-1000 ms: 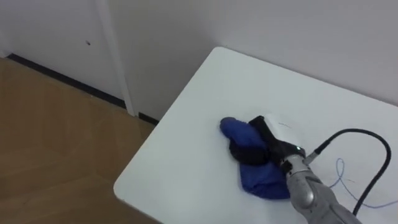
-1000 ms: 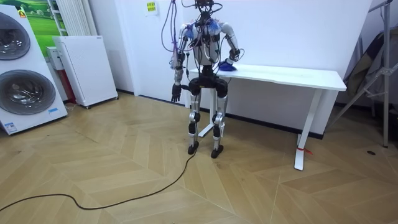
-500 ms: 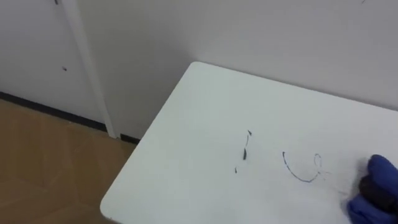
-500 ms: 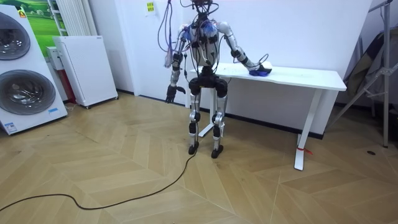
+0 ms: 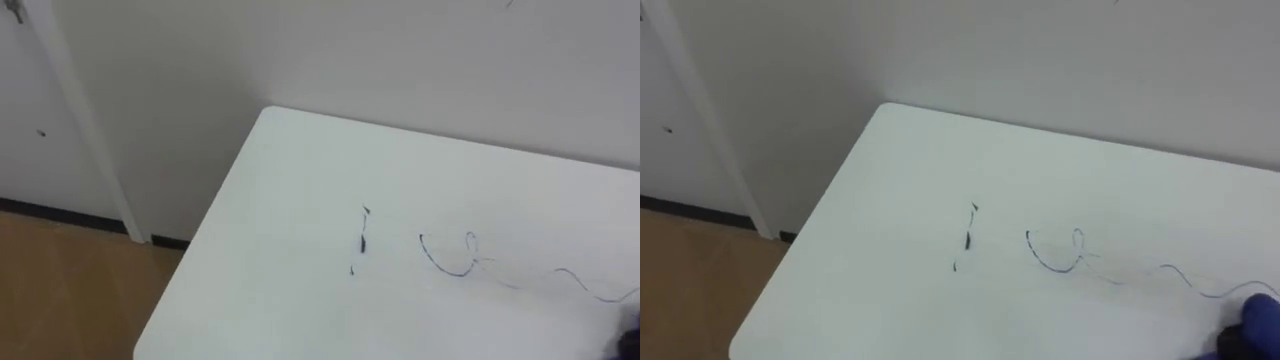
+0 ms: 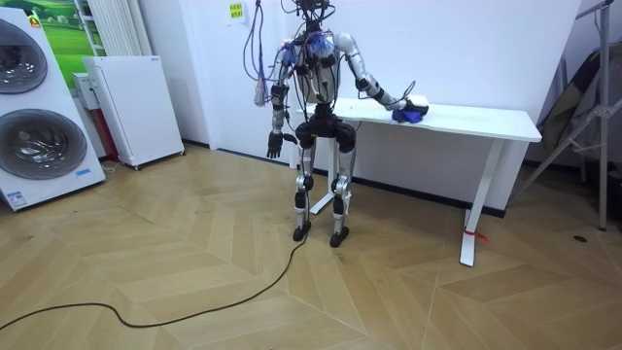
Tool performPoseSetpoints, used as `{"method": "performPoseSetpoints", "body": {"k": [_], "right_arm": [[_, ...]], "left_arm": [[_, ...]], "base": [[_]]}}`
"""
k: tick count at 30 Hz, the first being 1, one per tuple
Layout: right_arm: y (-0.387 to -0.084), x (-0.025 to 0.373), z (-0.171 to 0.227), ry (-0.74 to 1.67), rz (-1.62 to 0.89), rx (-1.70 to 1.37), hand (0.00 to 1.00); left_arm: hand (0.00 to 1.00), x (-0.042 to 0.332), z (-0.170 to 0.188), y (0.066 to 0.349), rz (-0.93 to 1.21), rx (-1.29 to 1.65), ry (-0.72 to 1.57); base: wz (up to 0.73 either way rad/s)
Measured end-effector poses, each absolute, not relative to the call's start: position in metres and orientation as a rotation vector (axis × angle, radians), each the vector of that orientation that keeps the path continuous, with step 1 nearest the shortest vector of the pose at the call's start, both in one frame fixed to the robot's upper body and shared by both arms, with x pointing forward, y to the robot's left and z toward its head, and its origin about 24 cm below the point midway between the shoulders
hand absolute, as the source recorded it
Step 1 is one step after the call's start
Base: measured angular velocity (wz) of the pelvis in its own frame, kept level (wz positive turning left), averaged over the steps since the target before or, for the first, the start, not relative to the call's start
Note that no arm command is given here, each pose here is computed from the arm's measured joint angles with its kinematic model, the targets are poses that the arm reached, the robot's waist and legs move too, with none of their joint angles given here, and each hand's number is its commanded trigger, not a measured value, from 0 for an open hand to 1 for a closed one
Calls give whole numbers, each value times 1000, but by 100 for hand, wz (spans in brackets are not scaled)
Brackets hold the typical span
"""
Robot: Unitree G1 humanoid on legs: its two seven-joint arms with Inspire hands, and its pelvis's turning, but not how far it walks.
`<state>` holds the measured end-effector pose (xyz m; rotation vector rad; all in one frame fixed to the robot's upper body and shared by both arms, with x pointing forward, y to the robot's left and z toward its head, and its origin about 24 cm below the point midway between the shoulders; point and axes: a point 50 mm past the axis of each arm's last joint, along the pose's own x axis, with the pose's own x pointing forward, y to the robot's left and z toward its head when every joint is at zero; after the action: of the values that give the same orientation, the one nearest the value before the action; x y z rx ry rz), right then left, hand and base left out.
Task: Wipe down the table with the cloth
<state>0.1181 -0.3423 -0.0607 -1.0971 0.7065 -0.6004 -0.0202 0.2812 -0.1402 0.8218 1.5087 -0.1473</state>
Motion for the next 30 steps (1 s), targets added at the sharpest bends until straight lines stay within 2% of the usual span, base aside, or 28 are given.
{"method": "performPoseSetpoints", "body": {"k": [2, 5, 8, 19, 25, 30], "right_arm": [[-310, 151, -55, 580, -405, -1175, 100], [-279, 195, -47, 448, -233, -1228, 100], [-269, 214, -41, 412, -175, -1222, 100], [-312, 186, -58, 581, -280, -951, 100], [-352, 142, -68, 733, -472, -904, 100], [-376, 108, -68, 817, -626, -905, 100]], "left_arm": [[0, -16, -141, 281, -155, 821, 1510], [0, -13, -143, 275, -201, 834, 1497], [0, -17, -143, 271, -222, 837, 1501], [0, -27, -134, 287, -196, 832, 1512], [0, -40, -123, 314, -92, 862, 1586], [0, -32, -126, 308, -85, 841, 1566]], "base": [[-11], [5], [28], [33], [26], [1]]}}
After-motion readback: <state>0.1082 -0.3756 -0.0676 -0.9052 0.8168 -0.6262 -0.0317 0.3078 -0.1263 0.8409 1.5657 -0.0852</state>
